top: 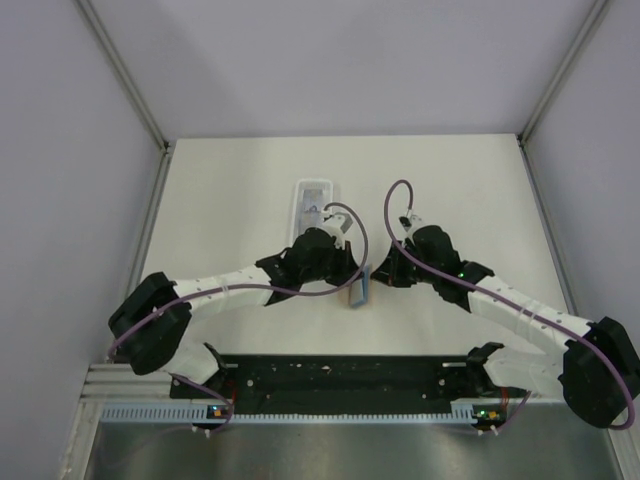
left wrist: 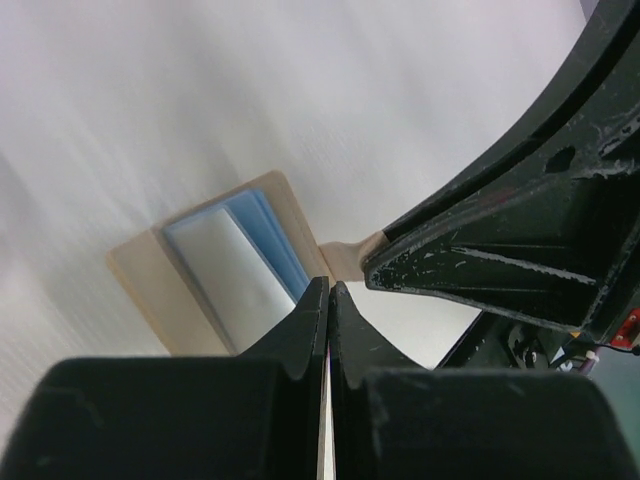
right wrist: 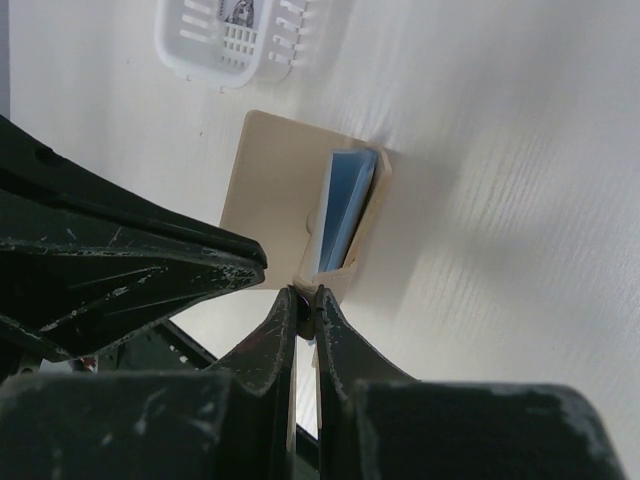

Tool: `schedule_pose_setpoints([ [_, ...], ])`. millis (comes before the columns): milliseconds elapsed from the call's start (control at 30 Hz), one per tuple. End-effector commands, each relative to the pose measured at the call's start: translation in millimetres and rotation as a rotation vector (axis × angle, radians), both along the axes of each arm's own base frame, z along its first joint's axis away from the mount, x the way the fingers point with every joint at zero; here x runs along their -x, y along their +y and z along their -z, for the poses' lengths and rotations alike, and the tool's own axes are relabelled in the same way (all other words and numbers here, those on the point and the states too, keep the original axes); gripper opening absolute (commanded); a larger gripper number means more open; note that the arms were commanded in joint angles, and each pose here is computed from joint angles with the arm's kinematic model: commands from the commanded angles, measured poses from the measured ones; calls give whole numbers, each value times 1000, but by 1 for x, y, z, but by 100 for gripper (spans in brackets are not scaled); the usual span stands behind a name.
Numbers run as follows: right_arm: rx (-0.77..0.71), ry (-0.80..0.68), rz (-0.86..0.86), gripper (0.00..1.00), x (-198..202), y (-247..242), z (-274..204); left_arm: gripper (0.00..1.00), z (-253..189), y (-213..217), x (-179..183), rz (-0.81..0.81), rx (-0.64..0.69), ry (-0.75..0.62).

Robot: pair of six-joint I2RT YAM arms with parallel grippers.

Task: Put the credit cards into the card holder
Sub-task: Open the card holder at the center of the board.

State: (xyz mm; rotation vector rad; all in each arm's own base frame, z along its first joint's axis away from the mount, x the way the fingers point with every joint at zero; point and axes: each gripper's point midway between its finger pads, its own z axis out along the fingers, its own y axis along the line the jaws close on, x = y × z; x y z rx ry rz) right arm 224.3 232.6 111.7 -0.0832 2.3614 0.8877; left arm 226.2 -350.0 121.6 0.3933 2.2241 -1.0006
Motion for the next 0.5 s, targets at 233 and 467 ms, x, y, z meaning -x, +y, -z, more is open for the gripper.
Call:
schedule_pose_setpoints([
  [233,-24,-20,6,0,-6,2,-5,0,-16,-21,-29,-50,48,-70],
  [467,-25,-20,5,0,-6,2,-5,0,-2,-18,-33,-84,29,-42],
])
